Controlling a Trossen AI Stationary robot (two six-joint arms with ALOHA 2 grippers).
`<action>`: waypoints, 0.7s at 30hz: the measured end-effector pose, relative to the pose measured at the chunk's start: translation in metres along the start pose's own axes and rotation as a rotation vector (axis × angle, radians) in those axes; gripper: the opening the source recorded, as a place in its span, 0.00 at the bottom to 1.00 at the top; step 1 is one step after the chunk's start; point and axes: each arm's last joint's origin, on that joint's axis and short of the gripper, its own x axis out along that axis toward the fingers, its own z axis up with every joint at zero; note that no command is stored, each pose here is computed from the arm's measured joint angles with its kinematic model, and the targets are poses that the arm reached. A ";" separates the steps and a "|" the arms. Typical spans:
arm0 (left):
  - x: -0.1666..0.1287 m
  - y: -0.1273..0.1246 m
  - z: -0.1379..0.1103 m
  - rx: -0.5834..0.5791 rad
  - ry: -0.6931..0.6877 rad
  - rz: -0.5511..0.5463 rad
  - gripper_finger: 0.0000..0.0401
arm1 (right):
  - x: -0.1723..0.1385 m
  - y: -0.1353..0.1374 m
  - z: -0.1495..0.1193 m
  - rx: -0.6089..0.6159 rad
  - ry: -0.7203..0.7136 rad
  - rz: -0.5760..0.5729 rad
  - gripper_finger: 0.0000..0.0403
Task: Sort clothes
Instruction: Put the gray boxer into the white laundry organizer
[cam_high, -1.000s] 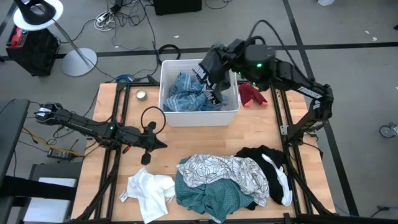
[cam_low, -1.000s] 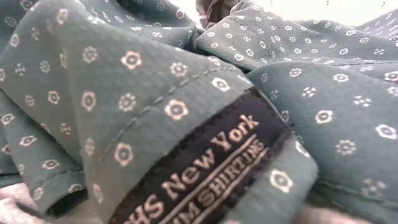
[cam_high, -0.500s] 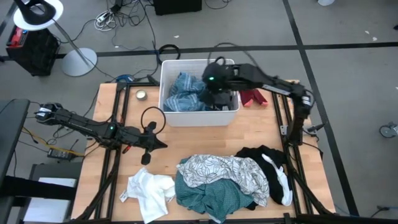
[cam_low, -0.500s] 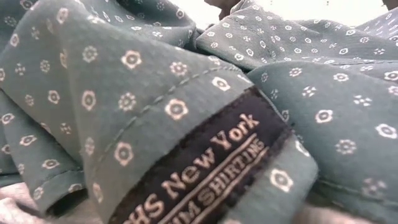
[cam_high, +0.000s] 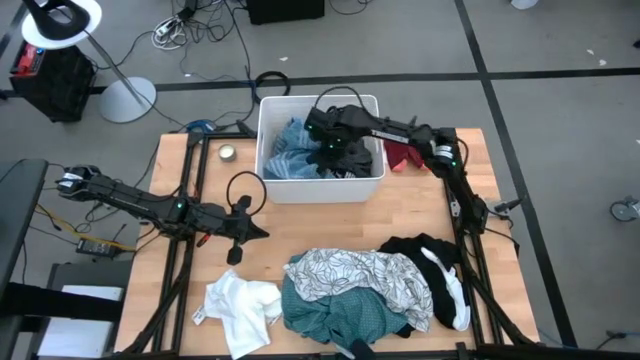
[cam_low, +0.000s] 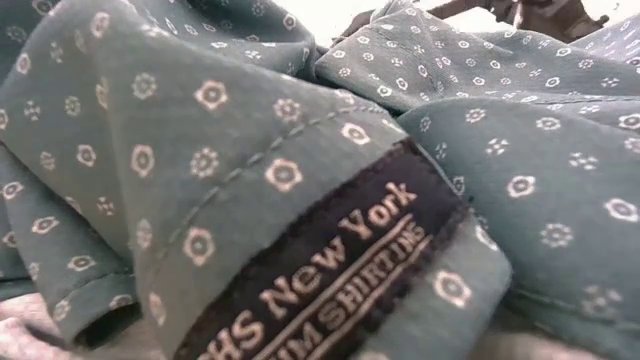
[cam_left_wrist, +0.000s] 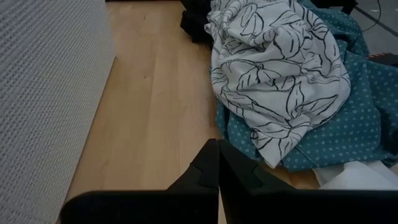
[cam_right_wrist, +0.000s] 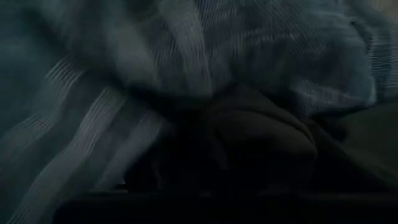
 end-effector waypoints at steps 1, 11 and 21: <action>0.000 0.000 0.000 0.000 0.001 0.000 0.01 | 0.008 -0.002 0.001 0.009 0.015 -0.006 0.02; 0.000 0.000 -0.001 0.001 0.007 0.000 0.01 | 0.065 0.000 -0.001 0.024 0.145 -0.001 0.20; 0.000 0.000 0.000 -0.006 0.001 -0.001 0.01 | -0.029 -0.005 -0.001 -0.007 -0.032 0.079 0.43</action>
